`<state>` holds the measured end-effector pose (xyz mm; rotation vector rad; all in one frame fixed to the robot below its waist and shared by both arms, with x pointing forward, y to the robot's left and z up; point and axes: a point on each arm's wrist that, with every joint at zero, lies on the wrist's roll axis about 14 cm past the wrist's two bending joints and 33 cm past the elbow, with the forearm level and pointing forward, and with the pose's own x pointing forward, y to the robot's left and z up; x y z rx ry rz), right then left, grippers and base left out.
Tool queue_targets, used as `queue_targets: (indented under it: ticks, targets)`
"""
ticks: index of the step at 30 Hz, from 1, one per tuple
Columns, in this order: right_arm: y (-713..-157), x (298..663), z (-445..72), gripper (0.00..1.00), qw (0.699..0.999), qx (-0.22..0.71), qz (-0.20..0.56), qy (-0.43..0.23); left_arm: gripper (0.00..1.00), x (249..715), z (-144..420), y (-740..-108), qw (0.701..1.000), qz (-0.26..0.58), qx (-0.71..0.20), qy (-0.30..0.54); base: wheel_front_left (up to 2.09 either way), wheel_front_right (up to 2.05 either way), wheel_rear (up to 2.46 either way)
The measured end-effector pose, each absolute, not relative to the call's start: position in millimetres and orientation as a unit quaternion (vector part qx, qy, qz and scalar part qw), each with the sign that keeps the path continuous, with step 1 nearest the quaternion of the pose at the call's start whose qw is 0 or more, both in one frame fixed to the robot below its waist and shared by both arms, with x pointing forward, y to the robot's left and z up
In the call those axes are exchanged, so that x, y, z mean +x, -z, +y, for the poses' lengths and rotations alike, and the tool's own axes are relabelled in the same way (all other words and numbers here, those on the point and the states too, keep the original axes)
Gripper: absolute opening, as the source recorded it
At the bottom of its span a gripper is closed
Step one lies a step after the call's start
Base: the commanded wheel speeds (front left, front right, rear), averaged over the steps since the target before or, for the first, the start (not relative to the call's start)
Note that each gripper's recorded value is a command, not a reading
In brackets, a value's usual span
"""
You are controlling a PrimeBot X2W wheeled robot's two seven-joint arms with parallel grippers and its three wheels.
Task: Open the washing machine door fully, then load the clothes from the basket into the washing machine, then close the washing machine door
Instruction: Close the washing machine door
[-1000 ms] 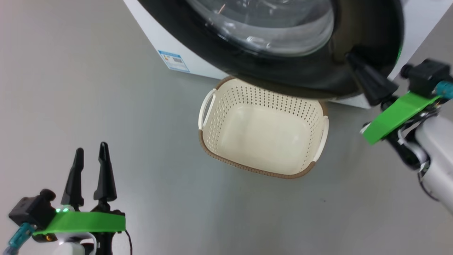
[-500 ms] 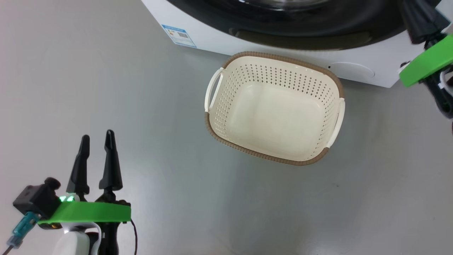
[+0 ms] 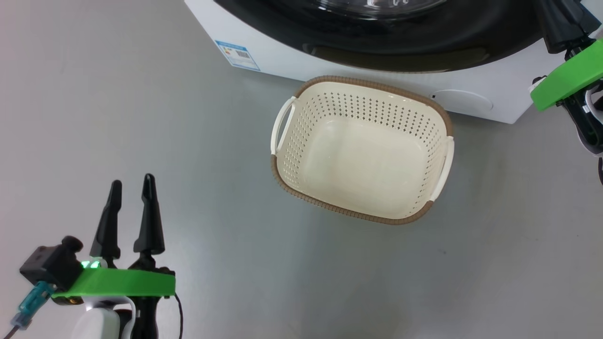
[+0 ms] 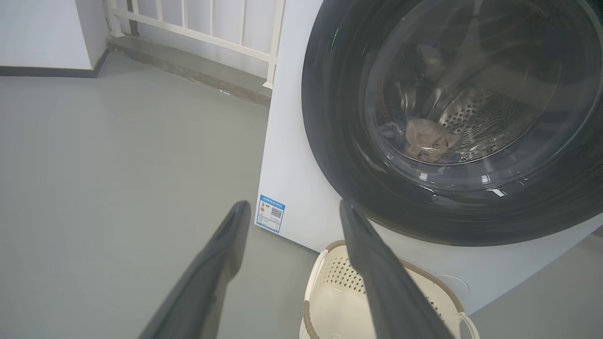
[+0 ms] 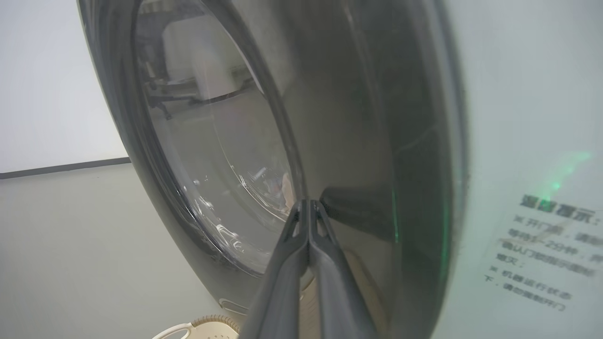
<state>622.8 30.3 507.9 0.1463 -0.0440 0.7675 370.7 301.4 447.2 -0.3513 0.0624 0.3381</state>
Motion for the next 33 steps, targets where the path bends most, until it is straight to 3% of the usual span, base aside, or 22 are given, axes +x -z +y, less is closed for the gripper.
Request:
queue_targets:
  ticks: [5,6,7,8,20,33]
  targets:
    - [-516.9,617.2,24.7,0.0,0.926,0.069,-0.027,-0.37,1.0,371.6,298.6,-450.8,0.972,0.027,-0.174,-0.158,0.0,0.0,0.0]
    - [-519.8,615.0,23.6,0.15,0.926,0.07,-0.03,-0.37,1.0,371.9,297.8,-451.9,0.972,0.026,-0.174,-0.156,0.0,0.0,0.0]
    - [-523.5,613.2,22.3,0.49,0.926,0.071,-0.034,-0.369,1.0,372.2,297.1,-453.2,0.972,0.024,-0.175,-0.154,0.0,0.0,0.0]
    - [-528.2,610.4,21.7,1.0,0.926,0.073,-0.039,-0.369,1.0,372.4,296.4,-454.6,0.973,0.023,-0.175,-0.152,0.0,0.0,0.0]
    - [-591.7,563.5,11.3,1.0,0.913,0.09,-0.121,-0.379,1.0,375.5,277.9,-458.3,0.977,0.022,-0.178,-0.112,0.0,0.0,0.0]
    - [-614.9,511.3,-64.4,1.0,0.937,0.097,-0.154,-0.3,1.0,397.8,240.1,-471.2,0.981,0.007,-0.188,-0.042,0.0,0.0,0.0]
